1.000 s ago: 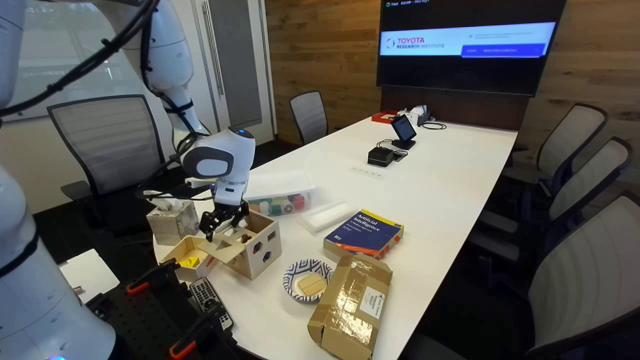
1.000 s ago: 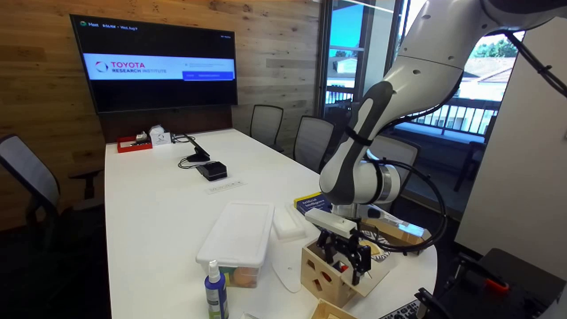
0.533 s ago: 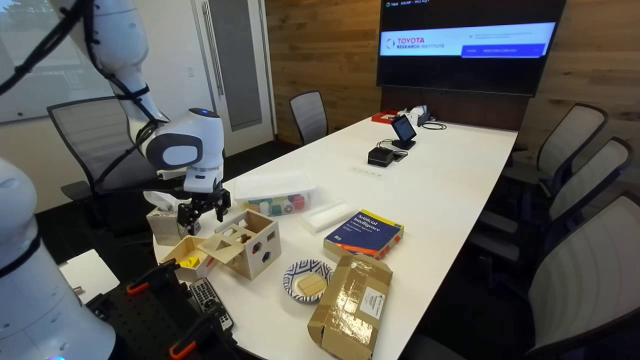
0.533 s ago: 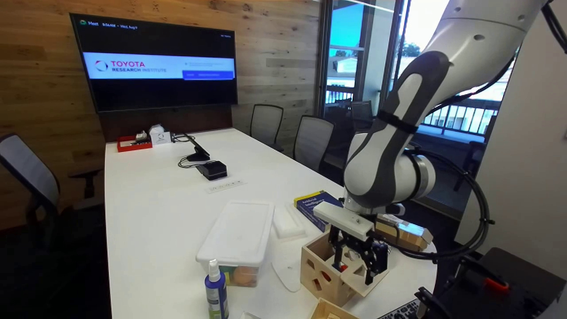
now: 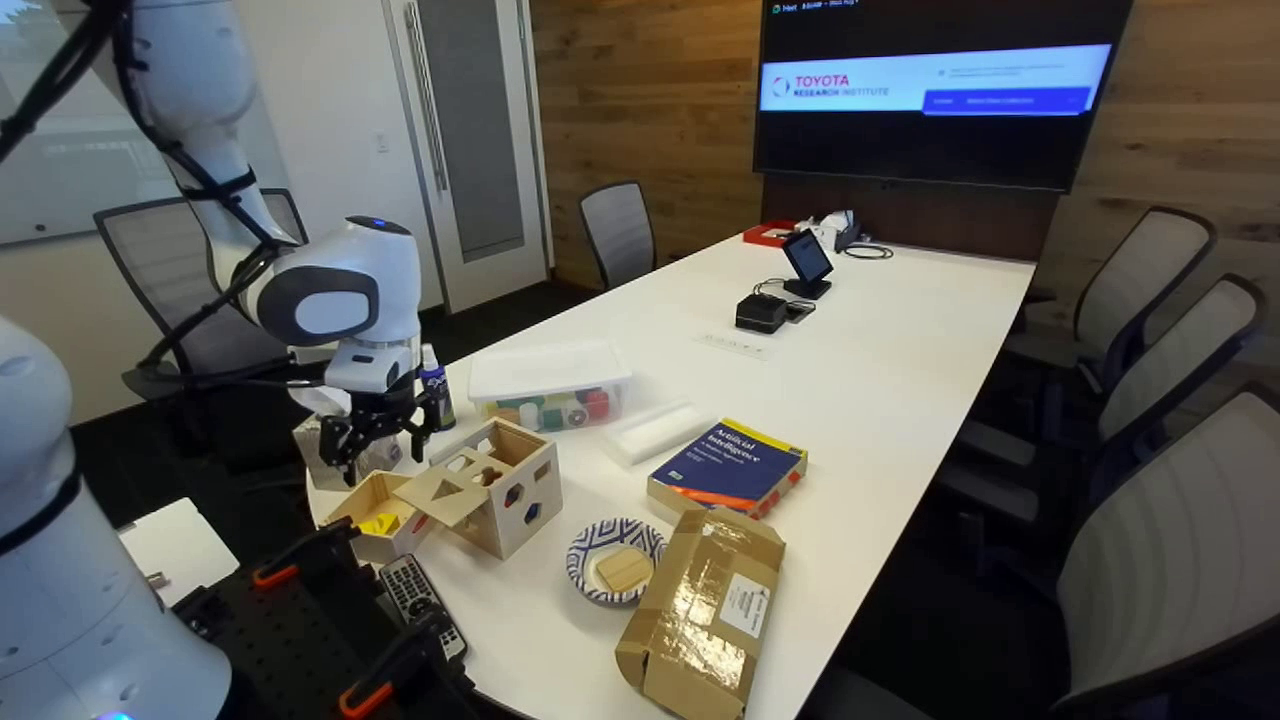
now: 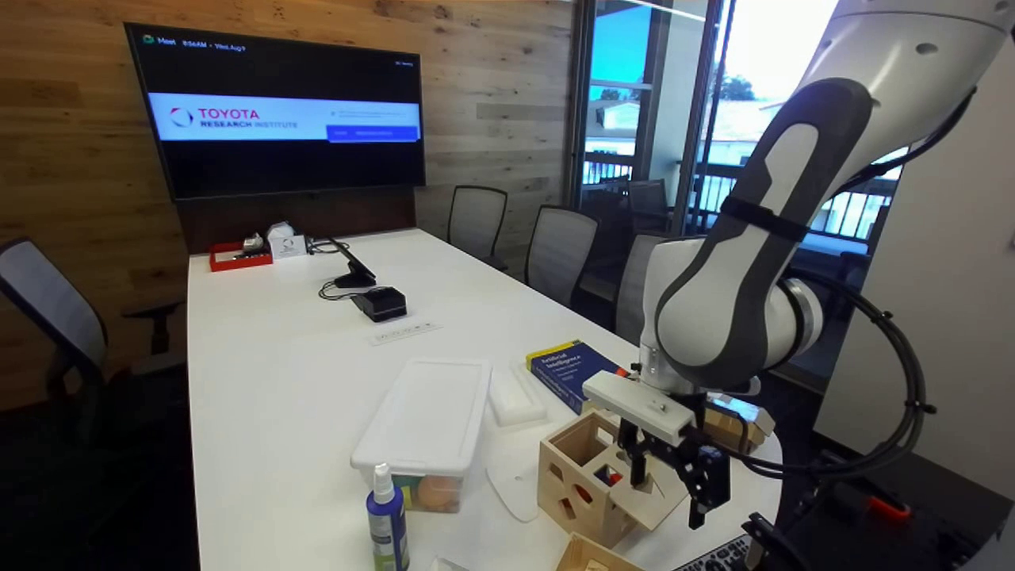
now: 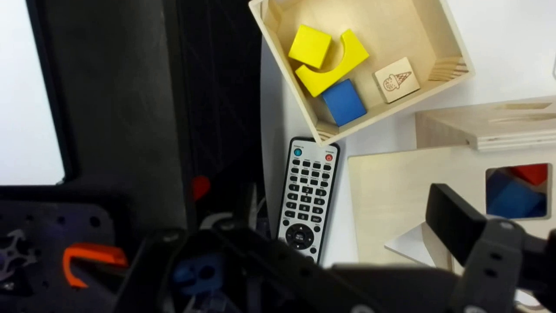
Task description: Put the block inside the box
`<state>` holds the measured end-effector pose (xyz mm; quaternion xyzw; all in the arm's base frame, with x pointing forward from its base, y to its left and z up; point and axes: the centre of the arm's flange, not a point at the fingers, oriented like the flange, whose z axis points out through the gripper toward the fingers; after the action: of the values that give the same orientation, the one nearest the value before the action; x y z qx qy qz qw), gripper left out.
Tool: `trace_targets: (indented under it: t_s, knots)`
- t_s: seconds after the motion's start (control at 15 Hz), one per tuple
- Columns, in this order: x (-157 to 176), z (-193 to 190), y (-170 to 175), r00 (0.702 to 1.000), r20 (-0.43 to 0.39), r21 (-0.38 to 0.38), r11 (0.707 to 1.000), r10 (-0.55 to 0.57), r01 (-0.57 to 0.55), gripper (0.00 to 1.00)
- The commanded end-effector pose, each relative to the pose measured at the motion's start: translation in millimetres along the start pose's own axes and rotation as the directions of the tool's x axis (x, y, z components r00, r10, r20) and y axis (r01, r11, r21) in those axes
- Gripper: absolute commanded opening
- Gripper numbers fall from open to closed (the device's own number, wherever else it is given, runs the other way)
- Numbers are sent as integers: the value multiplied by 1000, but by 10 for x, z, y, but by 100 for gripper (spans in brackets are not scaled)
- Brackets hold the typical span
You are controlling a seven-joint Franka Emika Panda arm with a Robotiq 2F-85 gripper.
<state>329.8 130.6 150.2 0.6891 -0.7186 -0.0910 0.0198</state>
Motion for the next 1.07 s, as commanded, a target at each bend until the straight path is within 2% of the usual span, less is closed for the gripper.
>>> trace_targets:
  t_s: [0.0,0.27,0.67,1.0]
  knots:
    - [141,69,105,998,11,-69,996,58,-57,100]
    - [281,170,164,992,30,-157,981,120,-114,100]
    - [413,390,138,984,49,-229,961,169,-154,100]
    - [452,598,63,985,41,-218,964,165,-153,100]
